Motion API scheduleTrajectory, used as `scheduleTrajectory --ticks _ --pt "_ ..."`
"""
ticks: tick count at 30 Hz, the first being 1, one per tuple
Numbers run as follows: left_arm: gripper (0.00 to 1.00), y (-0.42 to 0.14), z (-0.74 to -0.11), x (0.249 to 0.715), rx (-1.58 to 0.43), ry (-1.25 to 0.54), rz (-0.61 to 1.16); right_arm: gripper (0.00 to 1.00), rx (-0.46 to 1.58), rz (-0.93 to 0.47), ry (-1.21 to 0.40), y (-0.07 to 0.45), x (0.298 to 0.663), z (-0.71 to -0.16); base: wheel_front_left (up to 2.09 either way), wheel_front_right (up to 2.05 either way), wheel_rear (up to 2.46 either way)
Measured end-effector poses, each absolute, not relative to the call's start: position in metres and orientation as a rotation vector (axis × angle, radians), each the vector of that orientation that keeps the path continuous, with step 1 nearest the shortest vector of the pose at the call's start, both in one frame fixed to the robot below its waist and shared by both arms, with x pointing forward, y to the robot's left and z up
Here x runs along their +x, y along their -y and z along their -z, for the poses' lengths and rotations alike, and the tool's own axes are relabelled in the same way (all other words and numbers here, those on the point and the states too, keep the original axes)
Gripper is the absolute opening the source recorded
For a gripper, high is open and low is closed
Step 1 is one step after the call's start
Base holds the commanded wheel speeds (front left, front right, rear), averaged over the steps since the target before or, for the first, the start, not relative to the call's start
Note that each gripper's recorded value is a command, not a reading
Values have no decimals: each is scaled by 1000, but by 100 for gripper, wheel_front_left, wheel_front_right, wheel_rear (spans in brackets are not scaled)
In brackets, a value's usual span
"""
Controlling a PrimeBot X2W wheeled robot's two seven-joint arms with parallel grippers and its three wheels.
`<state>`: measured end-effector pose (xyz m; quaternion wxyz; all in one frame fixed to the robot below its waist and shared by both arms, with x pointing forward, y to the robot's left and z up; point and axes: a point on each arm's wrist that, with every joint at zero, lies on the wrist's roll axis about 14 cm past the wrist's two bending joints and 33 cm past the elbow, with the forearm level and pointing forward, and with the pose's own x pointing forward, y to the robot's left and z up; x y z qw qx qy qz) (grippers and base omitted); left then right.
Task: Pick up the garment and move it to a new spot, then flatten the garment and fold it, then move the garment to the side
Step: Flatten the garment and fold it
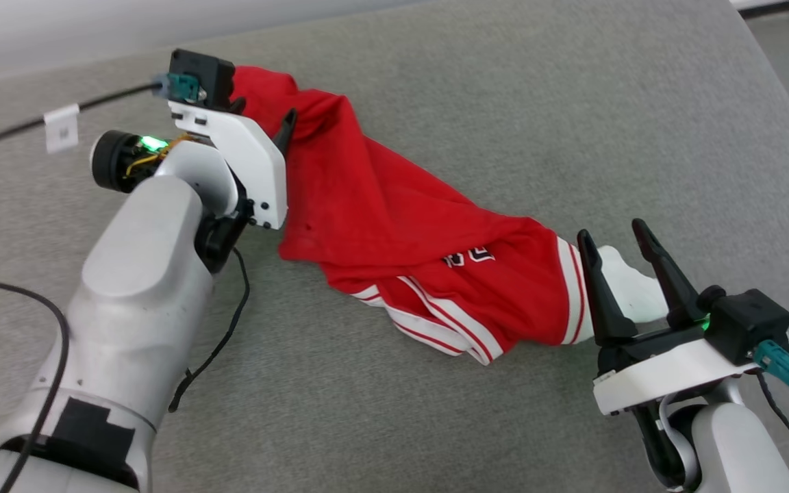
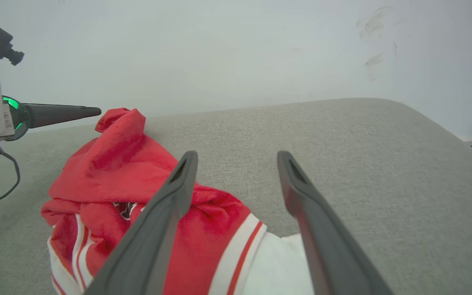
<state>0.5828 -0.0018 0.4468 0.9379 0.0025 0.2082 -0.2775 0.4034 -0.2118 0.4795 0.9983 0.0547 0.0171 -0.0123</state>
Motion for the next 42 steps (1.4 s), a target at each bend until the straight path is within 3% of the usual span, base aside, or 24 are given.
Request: scheduleTrajectory --ticks 8,16,21,27,34,42 --pt "100 -34 -497 557 -63 -139 444 100 87 -25 -2 201 400 -501 0 0 0" --pt "100 -75 -503 504 -107 -67 304 100 86 -63 38 189 392 -525 0 0 0" --pt "100 -84 -489 468 -107 -127 282 100 84 -73 62 186 384 -537 0 0 0" --pt "100 -47 -466 436 -114 -294 407 100 89 -57 58 189 376 -539 0 0 0" --pt "100 4 -453 425 -74 -453 609 100 98 -23 26 198 374 -528 0 0 0" --pt "100 25 -412 425 -14 -677 721 100 120 19 -14 208 374 -508 0 0 0"
